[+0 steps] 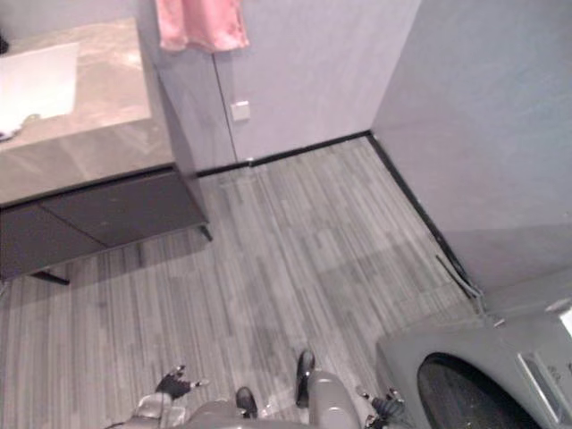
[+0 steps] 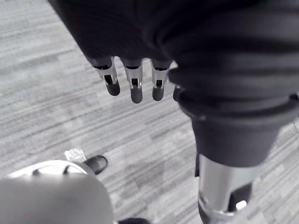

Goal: Organize washtable

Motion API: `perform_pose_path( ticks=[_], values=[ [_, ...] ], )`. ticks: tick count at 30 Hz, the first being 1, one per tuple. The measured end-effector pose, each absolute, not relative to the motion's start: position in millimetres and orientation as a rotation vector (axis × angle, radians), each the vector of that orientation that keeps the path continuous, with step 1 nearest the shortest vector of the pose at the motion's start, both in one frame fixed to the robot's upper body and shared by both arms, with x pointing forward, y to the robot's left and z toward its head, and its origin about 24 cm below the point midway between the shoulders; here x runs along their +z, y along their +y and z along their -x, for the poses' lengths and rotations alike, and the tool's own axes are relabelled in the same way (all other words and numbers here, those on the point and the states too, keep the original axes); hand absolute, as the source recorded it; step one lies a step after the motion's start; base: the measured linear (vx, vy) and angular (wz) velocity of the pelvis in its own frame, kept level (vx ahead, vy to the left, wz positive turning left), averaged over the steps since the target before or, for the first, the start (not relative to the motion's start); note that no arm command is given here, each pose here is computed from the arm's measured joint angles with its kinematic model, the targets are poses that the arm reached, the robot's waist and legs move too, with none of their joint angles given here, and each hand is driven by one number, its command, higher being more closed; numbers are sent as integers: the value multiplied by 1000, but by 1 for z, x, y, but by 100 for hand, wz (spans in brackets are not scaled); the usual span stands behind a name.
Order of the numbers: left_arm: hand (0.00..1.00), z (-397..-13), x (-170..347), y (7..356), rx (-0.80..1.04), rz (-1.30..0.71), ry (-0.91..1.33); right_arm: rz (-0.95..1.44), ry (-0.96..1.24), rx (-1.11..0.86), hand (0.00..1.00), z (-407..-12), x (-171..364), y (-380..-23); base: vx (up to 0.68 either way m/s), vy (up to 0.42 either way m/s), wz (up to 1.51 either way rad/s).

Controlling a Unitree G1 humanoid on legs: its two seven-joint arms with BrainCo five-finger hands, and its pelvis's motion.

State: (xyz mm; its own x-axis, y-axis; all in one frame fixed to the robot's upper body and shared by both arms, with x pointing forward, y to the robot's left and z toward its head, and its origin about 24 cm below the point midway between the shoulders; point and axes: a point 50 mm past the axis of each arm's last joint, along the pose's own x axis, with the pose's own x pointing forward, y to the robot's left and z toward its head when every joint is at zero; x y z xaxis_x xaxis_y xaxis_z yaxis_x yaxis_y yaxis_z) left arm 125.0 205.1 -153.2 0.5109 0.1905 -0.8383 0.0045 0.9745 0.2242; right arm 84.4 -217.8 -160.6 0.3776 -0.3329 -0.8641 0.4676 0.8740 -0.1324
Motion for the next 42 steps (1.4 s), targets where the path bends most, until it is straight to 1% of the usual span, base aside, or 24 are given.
perform_pose_path(
  ticks=[4,8,11,15,18,21,26,29,32,35,36,39,42],
  values=[
    [0,-130,-153,186,93,-154,999,-139,1054,-510,0,-89,-159,-218,508,-259,3],
    [0,-137,-149,186,159,-85,957,-139,1037,-513,0,-92,-158,-219,363,-134,3],
    [0,-148,-143,181,175,-49,901,-143,978,-505,0,-105,-152,-217,264,42,-18],
    [0,-154,-140,172,169,-20,869,-153,940,-495,0,-117,-149,-213,214,182,-6],
    [0,-149,-144,167,167,-4,890,-157,963,-492,0,-112,-152,-210,275,313,-28],
    [0,-147,-144,174,180,-15,897,-158,1013,-475,0,-102,-157,-201,367,260,-20],
    [0,-142,-148,174,173,-24,930,-129,1019,-449,0,-102,-157,-200,484,246,-8],
    [0,-146,-148,167,136,-33,937,-111,979,-448,0,-113,-153,-206,384,63,27],
    [0,-146,-149,163,94,-61,940,-85,965,-452,0,-116,-151,-215,511,-80,58],
    [0,-136,-152,167,94,-75,969,-52,1012,-448,0,-101,-154,-221,496,-174,65],
    [0,-135,-153,166,96,-71,971,-44,1011,-453,0,-102,-154,-225,519,-221,25],
    [0,-134,-154,161,125,-20,977,-39,982,-449,0,-112,-150,-227,456,-209,0],
    [0,-141,-149,161,179,40,935,-41,984,-427,0,-113,-151,-219,351,-169,-6]
  ],
)
